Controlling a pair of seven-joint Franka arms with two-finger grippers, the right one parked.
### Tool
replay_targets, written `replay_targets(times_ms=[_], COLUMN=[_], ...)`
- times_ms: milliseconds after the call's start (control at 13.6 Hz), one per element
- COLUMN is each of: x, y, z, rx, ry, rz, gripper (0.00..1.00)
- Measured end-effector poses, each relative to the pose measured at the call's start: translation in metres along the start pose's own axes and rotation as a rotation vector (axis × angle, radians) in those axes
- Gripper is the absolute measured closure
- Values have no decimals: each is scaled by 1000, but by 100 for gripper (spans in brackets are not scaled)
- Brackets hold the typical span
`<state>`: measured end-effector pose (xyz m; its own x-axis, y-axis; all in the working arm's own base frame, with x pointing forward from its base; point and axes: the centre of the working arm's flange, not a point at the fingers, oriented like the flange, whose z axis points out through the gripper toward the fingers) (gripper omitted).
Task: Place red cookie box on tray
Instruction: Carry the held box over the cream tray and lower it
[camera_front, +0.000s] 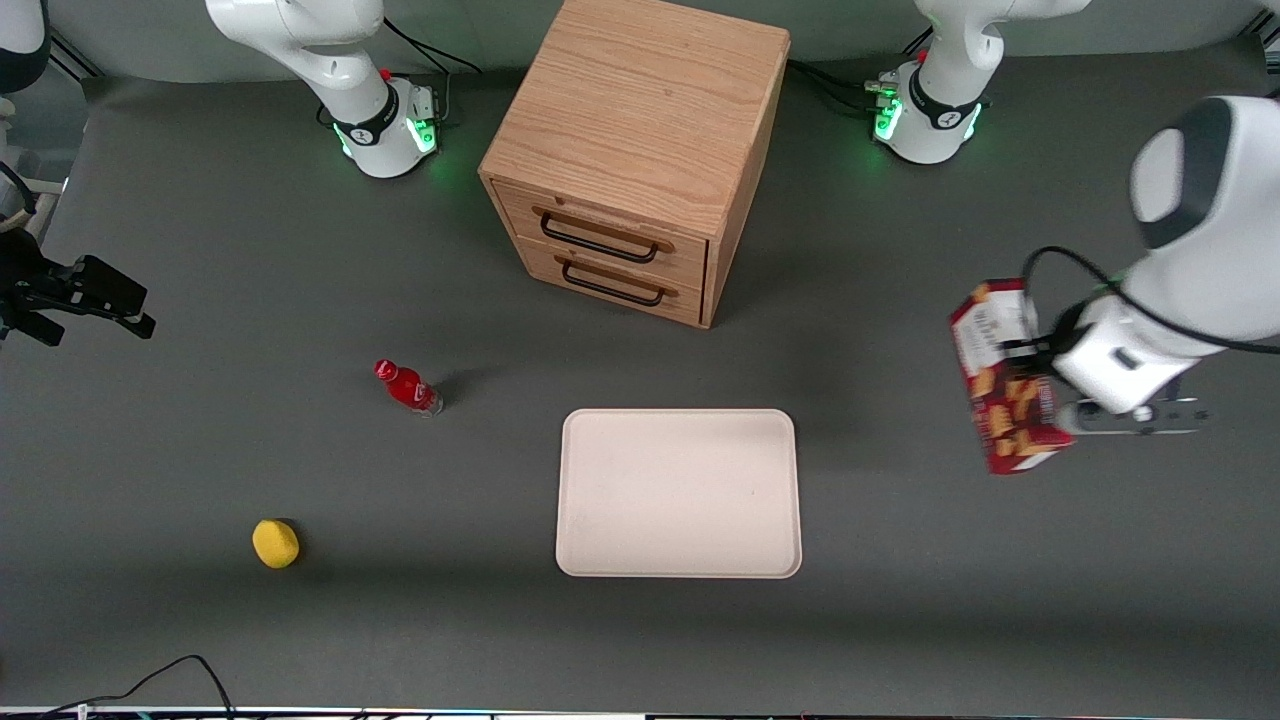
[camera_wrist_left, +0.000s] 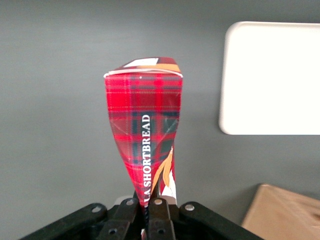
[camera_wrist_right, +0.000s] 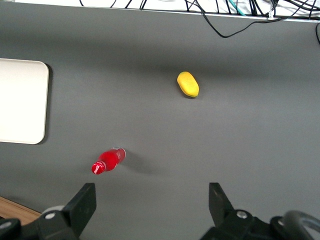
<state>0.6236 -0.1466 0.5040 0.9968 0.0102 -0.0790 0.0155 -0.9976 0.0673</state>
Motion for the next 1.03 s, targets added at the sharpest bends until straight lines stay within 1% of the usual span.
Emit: replay_targets(times_ms=[74, 147, 221, 294, 441, 515, 588, 735, 809, 956, 1029], x=[10, 22, 35, 46, 62, 67, 69, 72, 72, 71, 71], y=[38, 69, 92, 107, 121, 124, 126, 127, 127, 130, 132], z=[19, 45, 75, 107, 168, 193, 213, 231, 233, 232, 232], rx=[-34, -65, -80, -79, -53, -38, -33, -37, -36, -41, -45], ry=[9, 28, 54, 78, 111, 119, 122, 122, 119, 126, 132], rz=[-4, -19, -34, -47, -62, -66, -70, -72, -74, -71, -70], gripper=[96, 96, 96, 96, 96, 96, 96, 96, 96, 96, 89])
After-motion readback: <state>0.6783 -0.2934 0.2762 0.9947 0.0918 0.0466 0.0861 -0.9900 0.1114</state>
